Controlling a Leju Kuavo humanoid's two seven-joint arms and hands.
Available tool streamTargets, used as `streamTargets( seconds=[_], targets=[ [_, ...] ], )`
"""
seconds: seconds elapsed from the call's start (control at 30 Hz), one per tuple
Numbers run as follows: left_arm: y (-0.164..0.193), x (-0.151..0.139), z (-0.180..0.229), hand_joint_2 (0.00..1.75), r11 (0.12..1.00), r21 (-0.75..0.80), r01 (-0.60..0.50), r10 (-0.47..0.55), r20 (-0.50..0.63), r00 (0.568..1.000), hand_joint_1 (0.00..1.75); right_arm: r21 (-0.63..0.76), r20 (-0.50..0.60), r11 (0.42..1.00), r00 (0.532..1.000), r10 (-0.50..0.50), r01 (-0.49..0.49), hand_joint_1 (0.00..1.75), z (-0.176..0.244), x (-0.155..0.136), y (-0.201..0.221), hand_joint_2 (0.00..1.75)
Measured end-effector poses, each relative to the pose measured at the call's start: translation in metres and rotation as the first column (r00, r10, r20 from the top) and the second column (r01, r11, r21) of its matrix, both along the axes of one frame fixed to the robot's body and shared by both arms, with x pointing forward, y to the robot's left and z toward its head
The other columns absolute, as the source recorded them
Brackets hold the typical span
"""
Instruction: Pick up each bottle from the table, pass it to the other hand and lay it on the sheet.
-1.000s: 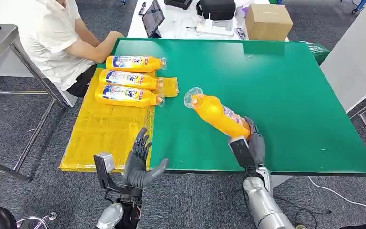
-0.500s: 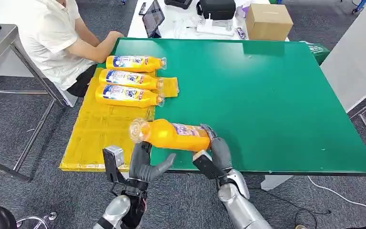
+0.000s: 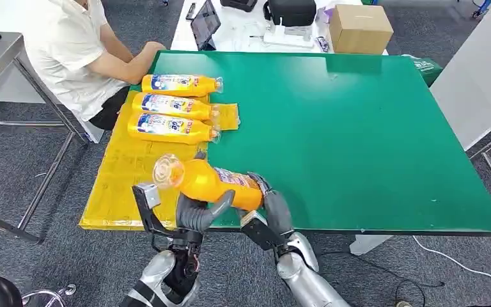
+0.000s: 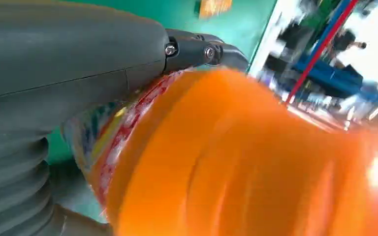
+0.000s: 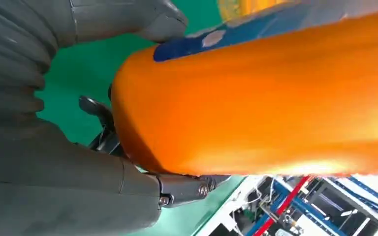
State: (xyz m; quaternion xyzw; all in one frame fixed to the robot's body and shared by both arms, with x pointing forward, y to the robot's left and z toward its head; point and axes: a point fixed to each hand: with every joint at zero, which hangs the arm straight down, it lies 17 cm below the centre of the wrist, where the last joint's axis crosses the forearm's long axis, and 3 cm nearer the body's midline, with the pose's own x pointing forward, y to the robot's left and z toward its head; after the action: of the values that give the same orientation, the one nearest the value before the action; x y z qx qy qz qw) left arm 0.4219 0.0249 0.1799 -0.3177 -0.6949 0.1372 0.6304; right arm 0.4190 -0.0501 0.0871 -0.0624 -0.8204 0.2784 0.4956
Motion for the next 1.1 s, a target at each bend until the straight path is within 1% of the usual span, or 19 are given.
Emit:
streamTargets(
  seconds=[0.03,0.07,0.1,0.13,0.3,0.33,0.37,0.4,0.43,0.47,0.5,0.6,0.63,0.7,0.8,0.93,0.97,1.0,1.1],
  targets=[
    [-0.004,-0.002,0.0,1.75,0.999,-0.036,0.033,-0.034,-0.02,0.999,1.54,0.003,0.001,1.0,1.0,0.01,-0.01,1.75,0.0,-0.002,0.003,1.75],
    [-0.005,-0.002,0.0,1.75,0.997,-0.062,0.042,-0.044,-0.031,0.999,1.54,0.005,0.004,1.0,1.0,0.013,-0.014,1.75,0.002,-0.001,0.004,1.75],
    [-0.004,-0.002,0.0,1.75,0.996,-0.075,0.046,-0.048,-0.034,0.998,1.69,0.004,0.007,1.0,1.0,0.018,-0.018,1.75,0.003,-0.001,0.006,1.75],
    [-0.003,-0.002,0.0,1.75,0.996,-0.083,0.045,-0.049,-0.036,0.998,1.75,0.004,0.009,1.0,1.0,0.022,-0.022,1.75,0.003,-0.001,0.007,1.75],
    [0.001,-0.001,0.004,1.75,0.994,-0.107,0.033,-0.036,-0.025,0.999,1.75,0.0,0.015,1.0,0.999,0.032,-0.032,1.75,0.006,0.0,0.011,1.75],
    [0.002,-0.001,0.005,1.75,0.993,-0.112,0.03,-0.033,-0.022,0.999,1.75,0.0,0.016,0.999,0.999,0.034,-0.034,1.71,0.006,0.0,0.011,1.75],
    [0.004,-0.001,0.005,1.75,0.992,-0.121,0.027,-0.03,-0.017,0.999,1.75,-0.002,0.016,0.999,0.999,0.04,-0.04,1.61,0.006,-0.001,0.013,1.75],
    [0.006,-0.001,0.006,1.75,0.991,-0.128,0.023,-0.026,-0.017,1.0,1.75,-0.003,0.017,0.999,0.999,0.043,-0.043,1.43,0.007,-0.001,0.014,1.75],
    [0.006,-0.001,0.006,1.75,0.991,-0.131,0.022,-0.025,-0.017,1.0,1.75,-0.003,0.018,0.999,0.999,0.046,-0.046,0.72,0.007,-0.001,0.015,1.75],
    [0.007,-0.001,0.006,1.75,0.991,-0.134,0.021,-0.024,-0.016,1.0,1.75,-0.003,0.018,0.999,0.999,0.049,-0.049,0.03,0.007,-0.001,0.015,1.75],
    [0.008,-0.001,0.007,1.75,0.99,-0.137,0.021,-0.024,-0.014,1.0,1.75,0.002,0.016,0.999,0.999,0.052,-0.052,0.0,0.007,-0.001,0.016,1.75],
    [0.012,-0.001,0.01,1.75,0.99,-0.143,0.011,-0.011,0.002,1.0,1.75,0.018,-0.01,0.996,0.996,0.09,-0.09,0.0,0.003,-0.006,0.022,1.75],
    [0.014,0.0,0.012,1.75,0.99,-0.138,0.001,0.001,0.014,1.0,1.75,0.024,-0.019,0.994,0.994,0.105,-0.104,0.0,0.002,-0.008,0.025,0.0],
    [0.018,0.001,0.013,1.75,0.993,-0.119,-0.023,0.026,0.029,0.999,1.75,0.025,-0.029,0.992,0.991,0.128,-0.127,0.0,0.0,-0.012,0.03,0.0],
    [0.028,0.004,0.013,1.75,0.994,-0.068,-0.089,0.093,0.049,0.995,1.75,0.019,-0.036,0.989,0.989,0.145,-0.145,0.0,-0.005,-0.019,0.036,0.0],
    [0.034,0.007,0.015,1.75,0.992,-0.053,-0.116,0.119,0.058,0.991,1.75,0.011,-0.04,0.988,0.987,0.154,-0.154,0.0,-0.01,-0.027,0.04,0.0],
    [0.038,0.009,0.014,1.75,0.989,-0.048,-0.137,0.139,0.055,0.989,1.75,0.02,-0.042,0.988,0.987,0.154,-0.153,0.0,-0.01,-0.029,0.041,0.0],
    [0.043,0.01,0.014,1.75,0.986,-0.04,-0.159,0.161,0.058,0.985,1.75,0.035,-0.043,0.988,0.988,0.15,-0.148,0.0,-0.009,-0.032,0.041,1.75],
    [0.072,0.013,0.021,1.75,0.96,0.006,-0.28,0.277,0.105,0.955,1.75,0.059,-0.031,0.992,0.993,0.114,-0.112,0.0,-0.011,-0.05,0.036,1.75]
  ],
)
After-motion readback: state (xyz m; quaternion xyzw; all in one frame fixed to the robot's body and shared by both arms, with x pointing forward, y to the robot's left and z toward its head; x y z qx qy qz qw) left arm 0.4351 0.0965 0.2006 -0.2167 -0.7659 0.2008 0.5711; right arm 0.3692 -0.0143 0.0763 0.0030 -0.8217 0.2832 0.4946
